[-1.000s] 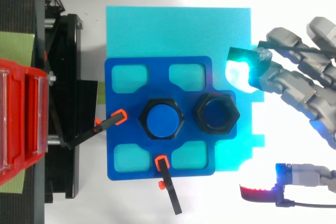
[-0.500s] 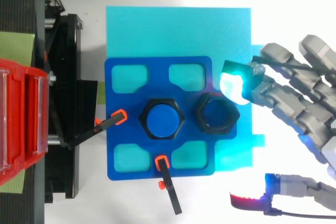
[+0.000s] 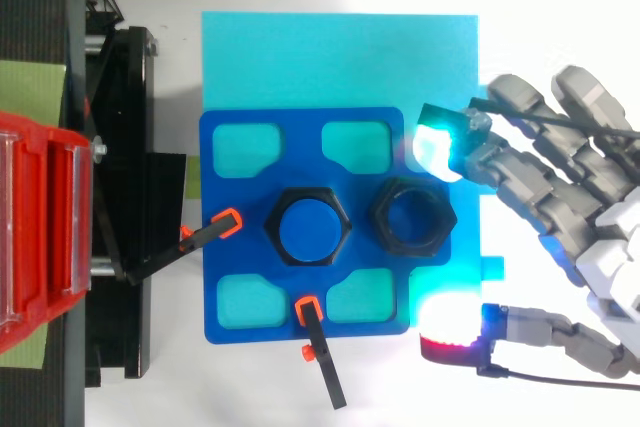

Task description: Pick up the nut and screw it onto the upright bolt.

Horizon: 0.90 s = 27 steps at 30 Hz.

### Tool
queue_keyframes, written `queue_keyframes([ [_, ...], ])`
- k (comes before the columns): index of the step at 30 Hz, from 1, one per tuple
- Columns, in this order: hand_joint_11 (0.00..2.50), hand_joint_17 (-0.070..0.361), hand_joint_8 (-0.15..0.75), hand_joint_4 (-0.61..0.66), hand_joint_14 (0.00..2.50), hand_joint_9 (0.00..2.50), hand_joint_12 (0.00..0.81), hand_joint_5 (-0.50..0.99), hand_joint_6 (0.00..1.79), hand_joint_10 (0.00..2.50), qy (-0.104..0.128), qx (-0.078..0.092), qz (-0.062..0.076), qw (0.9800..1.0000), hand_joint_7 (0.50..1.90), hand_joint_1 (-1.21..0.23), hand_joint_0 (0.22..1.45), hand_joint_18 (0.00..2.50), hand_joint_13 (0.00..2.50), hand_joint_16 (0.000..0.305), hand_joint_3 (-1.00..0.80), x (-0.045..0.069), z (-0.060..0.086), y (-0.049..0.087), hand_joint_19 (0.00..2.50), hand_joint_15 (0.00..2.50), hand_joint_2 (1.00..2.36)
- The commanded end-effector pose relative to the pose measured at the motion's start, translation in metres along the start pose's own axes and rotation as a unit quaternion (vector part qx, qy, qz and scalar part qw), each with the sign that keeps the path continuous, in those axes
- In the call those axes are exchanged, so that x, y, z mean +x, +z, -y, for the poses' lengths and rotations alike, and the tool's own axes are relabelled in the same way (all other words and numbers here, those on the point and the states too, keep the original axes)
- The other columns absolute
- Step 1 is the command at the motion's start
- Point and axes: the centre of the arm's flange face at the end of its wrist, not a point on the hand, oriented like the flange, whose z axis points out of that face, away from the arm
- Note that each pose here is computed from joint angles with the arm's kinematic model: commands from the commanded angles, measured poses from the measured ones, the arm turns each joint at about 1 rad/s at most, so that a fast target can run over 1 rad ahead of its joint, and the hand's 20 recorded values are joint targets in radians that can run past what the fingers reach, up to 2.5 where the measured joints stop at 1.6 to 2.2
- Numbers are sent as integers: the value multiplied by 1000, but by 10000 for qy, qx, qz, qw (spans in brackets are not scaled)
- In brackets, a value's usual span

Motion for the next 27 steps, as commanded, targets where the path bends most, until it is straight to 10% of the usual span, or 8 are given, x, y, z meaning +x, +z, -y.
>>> queue_keyframes([
  [1, 0, 68, 260, 241, 0, 305, 286, -241, 502, 0, 3, 18, 10, 10000, 799, -623, 406, 0, 196, 30, -500, 2, 2, 4, 0, 0, 1000],
  [27, 0, 72, 263, 274, 0, 288, 299, -230, 503, 0, -111, 16, 39, 9999, 903, -597, 404, 0, 187, 32, -500, 18, -7, 9, 0, 0, 1000],
])
